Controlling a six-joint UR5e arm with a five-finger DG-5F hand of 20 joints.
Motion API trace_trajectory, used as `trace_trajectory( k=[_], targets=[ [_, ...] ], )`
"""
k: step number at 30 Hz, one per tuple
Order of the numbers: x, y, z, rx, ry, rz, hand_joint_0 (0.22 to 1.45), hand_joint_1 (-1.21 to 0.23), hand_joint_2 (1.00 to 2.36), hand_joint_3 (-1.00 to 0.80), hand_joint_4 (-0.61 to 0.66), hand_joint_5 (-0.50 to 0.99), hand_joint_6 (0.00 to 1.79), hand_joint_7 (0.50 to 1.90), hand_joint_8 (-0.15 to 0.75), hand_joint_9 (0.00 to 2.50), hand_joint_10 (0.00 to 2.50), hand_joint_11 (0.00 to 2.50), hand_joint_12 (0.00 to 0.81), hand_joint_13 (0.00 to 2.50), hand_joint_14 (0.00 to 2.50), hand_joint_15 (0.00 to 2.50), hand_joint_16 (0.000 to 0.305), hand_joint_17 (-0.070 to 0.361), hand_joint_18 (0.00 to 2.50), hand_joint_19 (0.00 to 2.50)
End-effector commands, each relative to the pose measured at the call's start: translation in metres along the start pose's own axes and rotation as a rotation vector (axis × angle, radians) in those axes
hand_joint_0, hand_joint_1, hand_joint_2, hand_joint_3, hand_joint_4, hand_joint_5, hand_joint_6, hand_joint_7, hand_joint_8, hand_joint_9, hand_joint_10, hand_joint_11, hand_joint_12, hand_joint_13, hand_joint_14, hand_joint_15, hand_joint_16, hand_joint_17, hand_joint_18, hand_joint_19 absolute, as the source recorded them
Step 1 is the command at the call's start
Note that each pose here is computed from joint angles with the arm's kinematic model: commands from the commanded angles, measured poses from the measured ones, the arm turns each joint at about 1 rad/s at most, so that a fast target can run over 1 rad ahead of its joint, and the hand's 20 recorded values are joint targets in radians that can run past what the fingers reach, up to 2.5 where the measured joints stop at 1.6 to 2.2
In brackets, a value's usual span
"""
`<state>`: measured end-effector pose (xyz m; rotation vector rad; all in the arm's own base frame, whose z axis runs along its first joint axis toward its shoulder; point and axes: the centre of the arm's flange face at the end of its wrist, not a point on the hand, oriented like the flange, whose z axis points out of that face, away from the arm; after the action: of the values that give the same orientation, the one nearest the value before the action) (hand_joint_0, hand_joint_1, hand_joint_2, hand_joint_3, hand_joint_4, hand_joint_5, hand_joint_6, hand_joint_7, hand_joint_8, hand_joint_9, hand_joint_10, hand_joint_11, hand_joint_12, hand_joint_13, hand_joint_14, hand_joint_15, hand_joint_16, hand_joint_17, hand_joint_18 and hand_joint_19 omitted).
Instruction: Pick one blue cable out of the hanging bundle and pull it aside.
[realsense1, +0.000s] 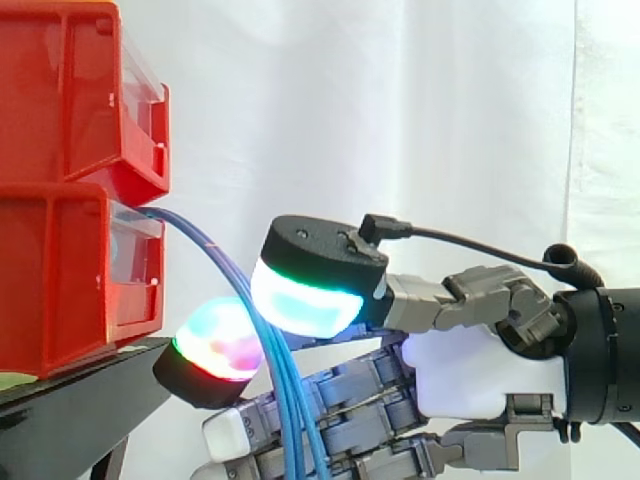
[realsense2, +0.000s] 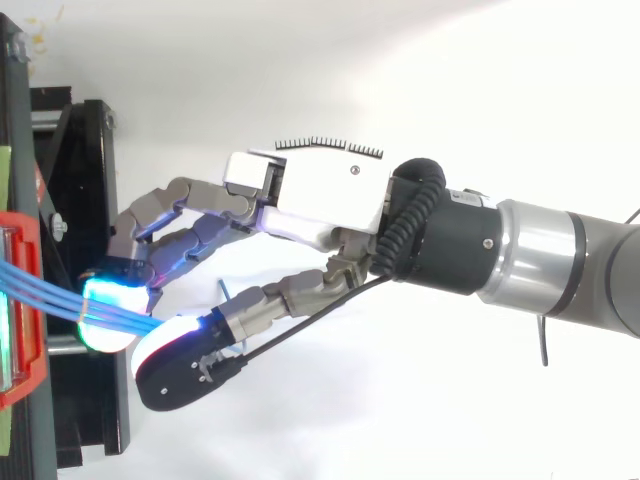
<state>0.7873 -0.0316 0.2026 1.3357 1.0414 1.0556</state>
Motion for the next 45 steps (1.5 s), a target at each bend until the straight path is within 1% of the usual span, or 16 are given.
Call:
trace_trajectory(
  k=[1, 2, 4, 10, 15, 17, 21, 24, 27, 30, 31, 33, 35, 37, 42, 45],
  targets=[
    [-0.002, 0.008, -0.001, -0.005, -0.004, -0.001, 0.52, -0.78, 1.0, -0.5, 0.11, -0.17, 0.87, 0.8, 0.282, 0.83, 0.01, 0.48, 0.366, 0.59, 0.01, 0.3, 0.048, 0.109, 0.58, 0.44],
    [-0.002, 0.015, -0.001, -0.012, -0.005, 0.002, 0.52, -0.77, 1.0, -0.5, 0.11, -0.17, 0.87, 0.8, 0.283, 0.83, 0.01, 0.48, 0.365, 0.59, 0.01, 0.29, 0.048, 0.109, 0.58, 0.44],
    [-0.003, 0.02, -0.003, -0.013, -0.005, 0.0, 0.52, -0.74, 1.0, -0.5, 0.11, -0.17, 0.87, 0.81, 0.285, 0.84, 0.02, 0.49, 0.368, 0.59, 0.01, 0.3, 0.049, 0.11, 0.58, 0.44],
    [-0.003, 0.02, -0.002, -0.016, -0.006, -0.002, 0.52, -0.62, 1.0, -0.5, 0.11, -0.15, 0.86, 0.85, 0.293, 0.86, 0.02, 0.48, 0.366, 0.6, 0.01, 0.3, 0.049, 0.109, 0.58, 0.45],
    [-0.002, 0.022, -0.002, -0.016, -0.005, 0.001, 0.55, -0.61, 1.0, -0.44, 0.09, -0.15, 0.85, 0.88, 0.289, 0.87, 0.02, 0.49, 0.361, 0.6, 0.01, 0.31, 0.047, 0.106, 0.57, 0.47],
    [-0.004, 0.032, -0.004, -0.016, -0.006, -0.001, 0.57, -0.63, 1.01, -0.4, 0.09, -0.14, 0.86, 0.89, 0.286, 0.88, 0.02, 0.49, 0.357, 0.6, 0.01, 0.3, 0.046, 0.104, 0.57, 0.46],
    [-0.006, 0.038, -0.008, 0.002, -0.008, -0.008, 0.59, -0.73, 1.01, -0.33, 0.08, -0.15, 0.87, 0.89, 0.286, 0.87, 0.02, 0.5, 0.356, 0.61, 0.01, 0.3, 0.046, 0.103, 0.58, 0.46],
    [-0.006, 0.038, -0.008, 0.007, -0.009, -0.009, 0.63, -0.83, 1.01, -0.37, 0.04, -0.16, 0.87, 0.86, 0.276, 0.86, 0.02, 0.5, 0.352, 0.61, 0.01, 0.3, 0.045, 0.101, 0.59, 0.46],
    [-0.006, 0.037, -0.009, 0.011, -0.01, -0.009, 0.68, -0.9, 1.0, -0.5, 0.0, -0.16, 0.88, 0.82, 0.266, 0.86, 0.02, 0.5, 0.348, 0.62, 0.01, 0.3, 0.043, 0.098, 0.62, 0.45],
    [-0.007, 0.038, -0.009, 0.011, -0.01, -0.009, 0.7, -0.91, 1.0, -0.5, -0.01, -0.16, 0.87, 0.81, 0.264, 0.87, 0.02, 0.49, 0.35, 0.64, 0.01, 0.3, 0.043, 0.096, 0.64, 0.45],
    [-0.008, 0.037, -0.01, 0.018, -0.01, -0.01, 0.69, -0.91, 1.0, -0.5, 0.02, -0.16, 0.87, 0.8, 0.259, 0.87, 0.02, 0.51, 0.349, 0.64, 0.01, 0.3, 0.043, 0.096, 0.65, 0.45],
    [-0.009, 0.036, -0.01, 0.025, -0.009, -0.013, 0.63, -0.89, 1.0, -0.5, 0.06, -0.16, 0.87, 0.83, 0.26, 0.87, 0.02, 0.51, 0.349, 0.64, 0.01, 0.31, 0.043, 0.096, 0.65, 0.46],
    [-0.011, 0.035, -0.011, 0.032, -0.011, -0.016, 0.54, -0.83, 1.0, -0.5, 0.08, -0.16, 0.87, 0.83, 0.275, 0.89, 0.02, 0.51, 0.364, 0.65, 0.01, 0.32, 0.046, 0.103, 0.66, 0.47],
    [-0.011, 0.035, -0.011, 0.032, -0.011, -0.016, 0.49, -0.75, 1.0, -0.5, 0.1, -0.15, 0.87, 0.82, 0.293, 0.89, 0.02, 0.51, 0.379, 0.65, 0.01, 0.32, 0.05, 0.113, 0.67, 0.48],
    [-0.012, 0.035, -0.01, 0.032, -0.012, -0.016, 0.5, -0.59, 1.0, -0.5, 0.1, -0.15, 0.86, 0.84, 0.301, 0.9, 0.01, 0.5, 0.38, 0.65, 0.01, 0.33, 0.051, 0.114, 0.64, 0.49],
    [-0.014, 0.035, -0.01, 0.032, -0.015, -0.016, 0.55, -0.6, 1.0, -0.45, 0.08, -0.15, 0.86, 0.87, 0.29, 0.9, 0.02, 0.51, 0.362, 0.64, 0.01, 0.33, 0.047, 0.106, 0.61, 0.5]
  ],
)
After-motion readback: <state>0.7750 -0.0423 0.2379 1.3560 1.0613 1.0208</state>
